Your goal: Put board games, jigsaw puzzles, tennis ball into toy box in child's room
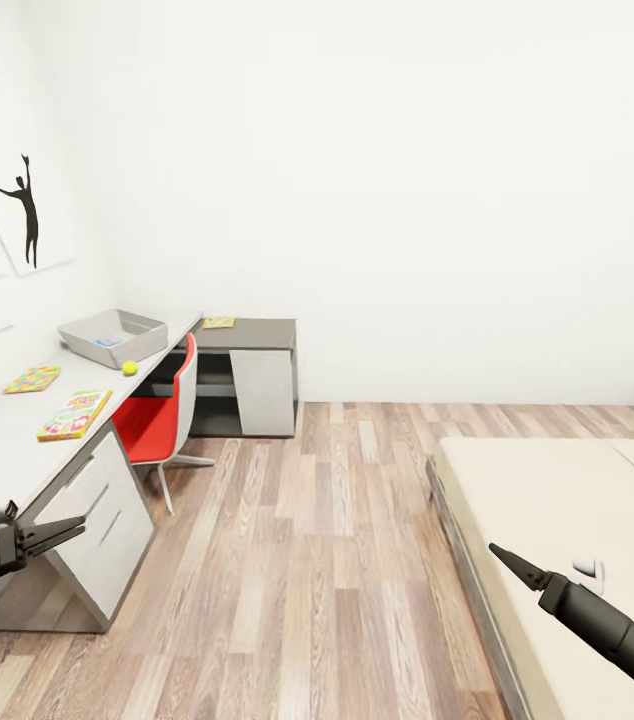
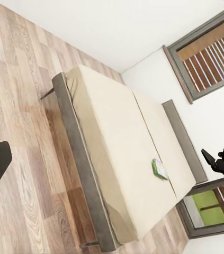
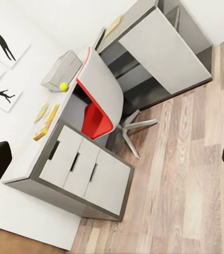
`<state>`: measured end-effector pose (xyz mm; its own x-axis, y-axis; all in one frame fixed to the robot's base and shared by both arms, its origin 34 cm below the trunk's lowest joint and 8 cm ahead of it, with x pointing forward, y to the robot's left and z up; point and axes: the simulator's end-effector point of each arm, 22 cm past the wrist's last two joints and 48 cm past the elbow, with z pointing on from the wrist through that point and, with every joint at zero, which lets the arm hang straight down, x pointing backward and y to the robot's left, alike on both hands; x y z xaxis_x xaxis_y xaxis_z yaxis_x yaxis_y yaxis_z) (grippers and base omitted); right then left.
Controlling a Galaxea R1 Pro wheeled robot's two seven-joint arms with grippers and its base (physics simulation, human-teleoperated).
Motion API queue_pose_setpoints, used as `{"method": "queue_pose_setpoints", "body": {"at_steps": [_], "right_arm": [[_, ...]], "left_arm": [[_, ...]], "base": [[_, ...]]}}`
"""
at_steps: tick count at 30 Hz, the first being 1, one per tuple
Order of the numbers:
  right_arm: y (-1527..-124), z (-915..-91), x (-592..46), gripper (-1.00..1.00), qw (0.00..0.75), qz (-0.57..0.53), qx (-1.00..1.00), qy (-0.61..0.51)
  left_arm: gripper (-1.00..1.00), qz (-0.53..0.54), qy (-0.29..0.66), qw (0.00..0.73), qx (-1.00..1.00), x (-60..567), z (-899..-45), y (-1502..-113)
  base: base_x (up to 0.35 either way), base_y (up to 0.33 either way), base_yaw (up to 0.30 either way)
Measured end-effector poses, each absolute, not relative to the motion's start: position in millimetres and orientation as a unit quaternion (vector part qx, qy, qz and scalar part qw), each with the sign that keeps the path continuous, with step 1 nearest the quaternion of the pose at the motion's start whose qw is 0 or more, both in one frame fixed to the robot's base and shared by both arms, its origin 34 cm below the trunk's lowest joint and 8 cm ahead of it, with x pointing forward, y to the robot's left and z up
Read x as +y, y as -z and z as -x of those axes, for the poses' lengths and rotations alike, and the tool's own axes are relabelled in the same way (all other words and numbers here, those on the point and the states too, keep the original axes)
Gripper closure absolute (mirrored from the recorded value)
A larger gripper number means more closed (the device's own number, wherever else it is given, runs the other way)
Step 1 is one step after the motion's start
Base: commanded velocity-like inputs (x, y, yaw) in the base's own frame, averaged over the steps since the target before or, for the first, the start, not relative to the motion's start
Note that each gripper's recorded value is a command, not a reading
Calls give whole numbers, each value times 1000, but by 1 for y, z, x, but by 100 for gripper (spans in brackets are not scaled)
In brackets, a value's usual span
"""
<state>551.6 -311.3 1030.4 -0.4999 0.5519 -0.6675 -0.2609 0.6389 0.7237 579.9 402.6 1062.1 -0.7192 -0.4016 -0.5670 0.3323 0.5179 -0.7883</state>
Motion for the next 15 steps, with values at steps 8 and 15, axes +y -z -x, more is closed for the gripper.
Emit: {"method": "queue_pose_setpoints", "body": {"at_steps": [8,15], "right_arm": [[-1030,-552,-312,-100,491,-95,761,-414],[-1030,-552,-312,-100,491,-95,761,-414]], "left_arm": [[-100,22,491,374,787,403,-580,-1062],[-100,22,491,374,787,403,-580,-1062]], "base": [[-10,0,21],[-2,0,4]]}}
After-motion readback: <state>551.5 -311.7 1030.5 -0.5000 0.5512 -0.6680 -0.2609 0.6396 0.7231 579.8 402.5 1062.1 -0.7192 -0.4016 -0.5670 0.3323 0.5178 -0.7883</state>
